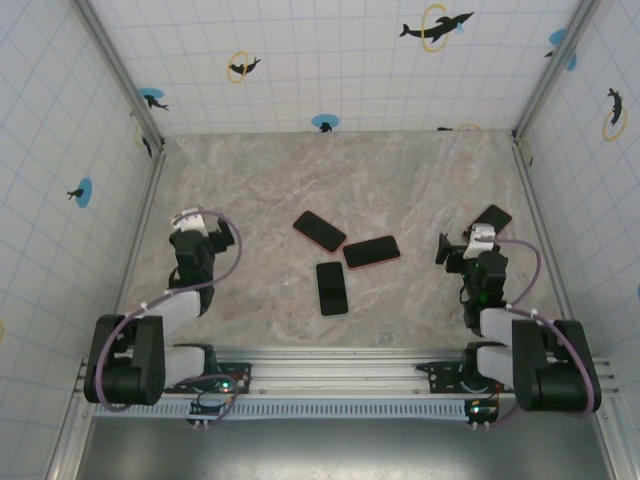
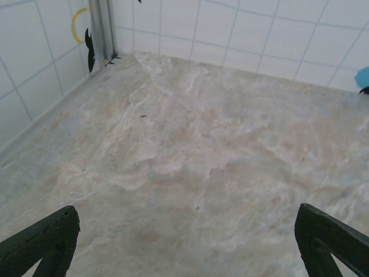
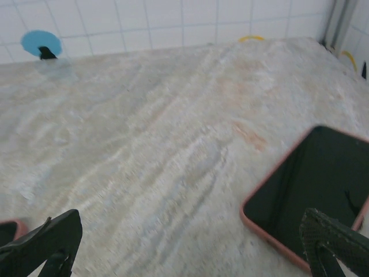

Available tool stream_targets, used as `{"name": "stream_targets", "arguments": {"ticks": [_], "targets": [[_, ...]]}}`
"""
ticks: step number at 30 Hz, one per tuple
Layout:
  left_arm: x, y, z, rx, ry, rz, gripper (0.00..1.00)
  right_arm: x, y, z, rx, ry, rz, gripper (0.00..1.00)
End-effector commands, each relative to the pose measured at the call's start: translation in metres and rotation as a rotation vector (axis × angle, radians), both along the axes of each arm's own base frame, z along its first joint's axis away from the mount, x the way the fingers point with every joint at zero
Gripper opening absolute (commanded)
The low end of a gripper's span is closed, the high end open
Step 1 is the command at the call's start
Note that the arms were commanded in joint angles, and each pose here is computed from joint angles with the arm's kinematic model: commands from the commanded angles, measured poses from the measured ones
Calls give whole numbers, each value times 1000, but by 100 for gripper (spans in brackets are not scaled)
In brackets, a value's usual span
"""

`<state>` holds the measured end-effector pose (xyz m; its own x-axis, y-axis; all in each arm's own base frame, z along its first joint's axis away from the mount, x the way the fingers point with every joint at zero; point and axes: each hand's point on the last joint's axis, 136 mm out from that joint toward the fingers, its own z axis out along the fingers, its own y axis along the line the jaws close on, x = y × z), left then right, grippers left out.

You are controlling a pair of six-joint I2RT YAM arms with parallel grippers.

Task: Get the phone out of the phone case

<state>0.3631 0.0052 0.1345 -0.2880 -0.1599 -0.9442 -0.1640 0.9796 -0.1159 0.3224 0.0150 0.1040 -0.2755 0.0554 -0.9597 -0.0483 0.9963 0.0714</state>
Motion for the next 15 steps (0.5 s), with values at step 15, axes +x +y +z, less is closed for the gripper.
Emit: {"name": "stream_targets", "arguments": {"ticks": [15], "targets": [[10, -160, -5, -424, 483, -57, 98, -17, 124, 36, 63, 360, 610, 99]]}}
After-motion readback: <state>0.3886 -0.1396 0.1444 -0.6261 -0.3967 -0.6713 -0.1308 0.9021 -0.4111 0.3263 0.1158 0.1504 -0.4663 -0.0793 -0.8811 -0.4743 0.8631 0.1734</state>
